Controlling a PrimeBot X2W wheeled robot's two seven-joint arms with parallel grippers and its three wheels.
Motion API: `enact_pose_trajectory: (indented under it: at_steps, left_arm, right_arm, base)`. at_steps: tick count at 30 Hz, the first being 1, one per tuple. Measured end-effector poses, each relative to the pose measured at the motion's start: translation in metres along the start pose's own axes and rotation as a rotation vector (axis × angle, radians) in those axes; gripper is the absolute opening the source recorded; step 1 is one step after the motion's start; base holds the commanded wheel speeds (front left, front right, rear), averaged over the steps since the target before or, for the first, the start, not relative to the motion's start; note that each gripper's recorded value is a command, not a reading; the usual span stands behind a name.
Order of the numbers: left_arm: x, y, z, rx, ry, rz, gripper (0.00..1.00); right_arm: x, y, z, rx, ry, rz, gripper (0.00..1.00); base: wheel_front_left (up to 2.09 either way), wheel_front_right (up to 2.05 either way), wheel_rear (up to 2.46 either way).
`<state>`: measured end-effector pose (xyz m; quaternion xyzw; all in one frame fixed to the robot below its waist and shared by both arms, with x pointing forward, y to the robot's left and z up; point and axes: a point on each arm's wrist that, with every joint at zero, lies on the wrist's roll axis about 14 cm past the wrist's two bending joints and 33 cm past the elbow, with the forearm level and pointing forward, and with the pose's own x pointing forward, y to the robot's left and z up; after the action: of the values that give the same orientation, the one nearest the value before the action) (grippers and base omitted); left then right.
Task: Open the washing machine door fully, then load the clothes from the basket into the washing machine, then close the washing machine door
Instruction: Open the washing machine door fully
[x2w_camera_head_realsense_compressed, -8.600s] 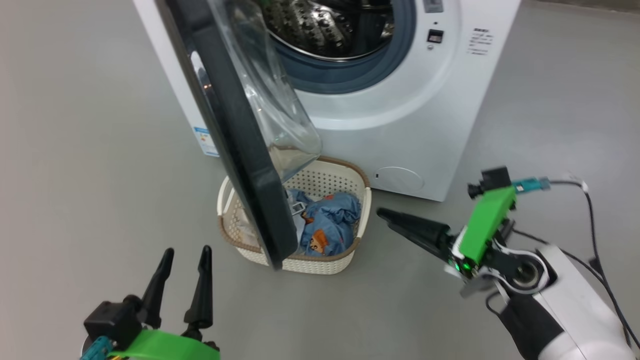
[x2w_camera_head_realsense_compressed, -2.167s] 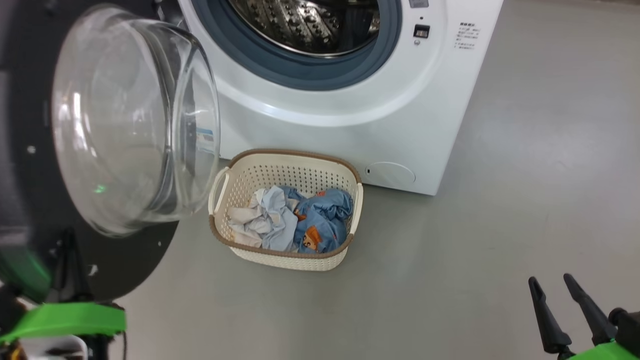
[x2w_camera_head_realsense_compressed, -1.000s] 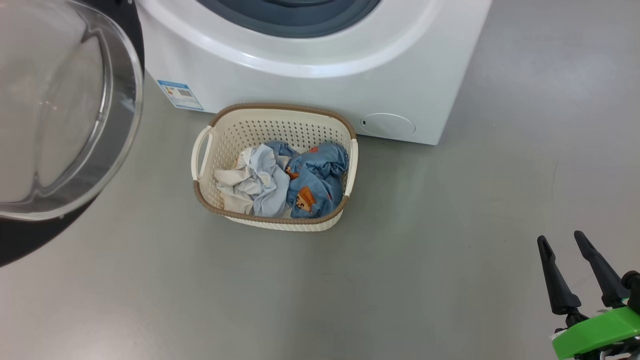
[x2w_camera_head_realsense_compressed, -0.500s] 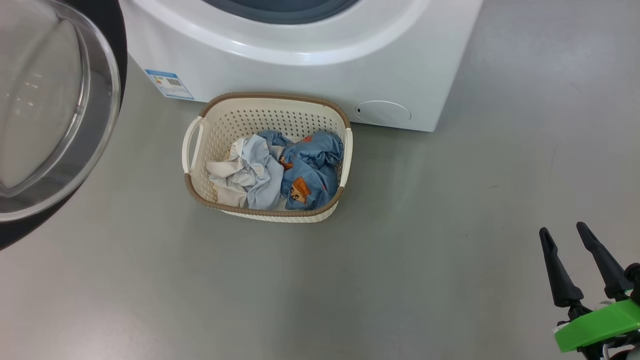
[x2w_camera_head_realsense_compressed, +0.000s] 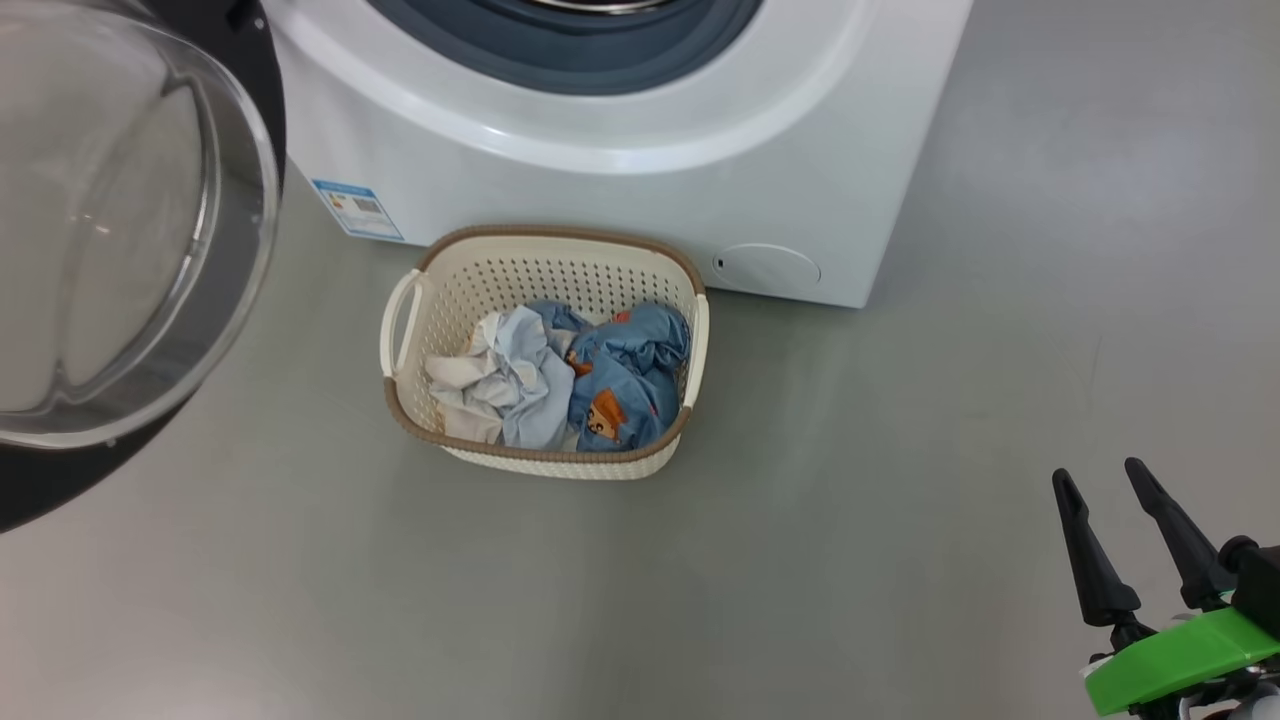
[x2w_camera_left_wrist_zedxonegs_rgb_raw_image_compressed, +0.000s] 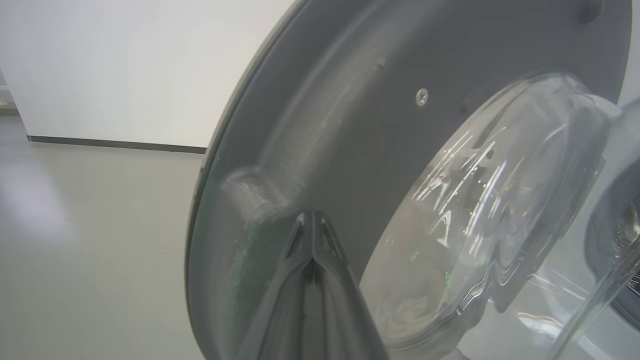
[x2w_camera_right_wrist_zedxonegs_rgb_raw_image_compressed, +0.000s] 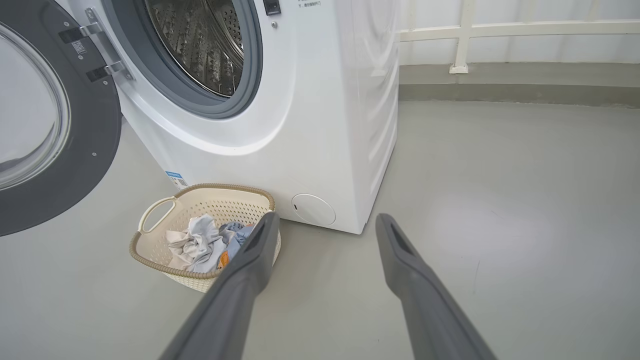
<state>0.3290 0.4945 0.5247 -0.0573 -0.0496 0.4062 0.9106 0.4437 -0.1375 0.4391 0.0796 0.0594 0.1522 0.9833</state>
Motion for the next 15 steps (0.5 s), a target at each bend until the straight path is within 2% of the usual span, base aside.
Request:
enact_pose_trajectory:
  at_steps: [2,3,4,5,6,7,8,9,15]
  left_arm:
    - [-0.006,-0.001,0.001,0.002,-0.005,-0.018,0.0]
    - [-0.01,-0.002,0.002,-0.002,-0.007,-0.027,0.04]
    - [-0.013,-0.002,0.002,-0.016,-0.009,-0.032,0.25]
    - [-0.017,-0.002,0.002,-0.025,-0.012,-0.038,0.38]
    - [-0.021,-0.001,0.002,-0.029,-0.012,-0.044,0.47]
    - [-0.025,0.0,0.002,-0.033,-0.013,-0.048,0.63]
    - [-0.029,0.0,0.001,-0.039,-0.012,-0.054,0.86]
    - [-0.034,0.0,0.0,-0.045,-0.009,-0.064,0.99]
    - [-0.058,-0.006,-0.006,-0.083,0.005,-0.124,1.0]
  right_arm:
    - [-0.001,0.003,0.004,-0.001,-0.009,0.004,1.0]
    - [-0.002,0.004,0.006,-0.001,-0.014,0.007,1.0]
    - [-0.003,0.006,0.007,-0.002,-0.017,0.01,1.0]
    - [-0.004,0.008,0.009,-0.004,-0.02,0.014,1.0]
    - [-0.005,0.009,0.011,-0.005,-0.024,0.017,1.0]
    - [-0.006,0.011,0.013,-0.006,-0.029,0.019,1.0]
    - [-0.007,0.012,0.015,-0.008,-0.034,0.022,1.0]
    - [-0.008,0.014,0.017,-0.011,-0.039,0.025,1.0]
    - [-0.015,0.018,0.03,-0.024,-0.066,0.033,1.0]
  base:
    - [0.0,0.0,0.0]
    - [0.0,0.0,0.0]
    - [0.0,0.0,0.0]
    - [0.0,0.0,0.0]
    - [0.0,0.0,0.0]
    - [0.0,0.0,0.0]
    - [0.0,0.0,0.0]
    - [0.0,0.0,0.0]
    - [0.0,0.0,0.0]
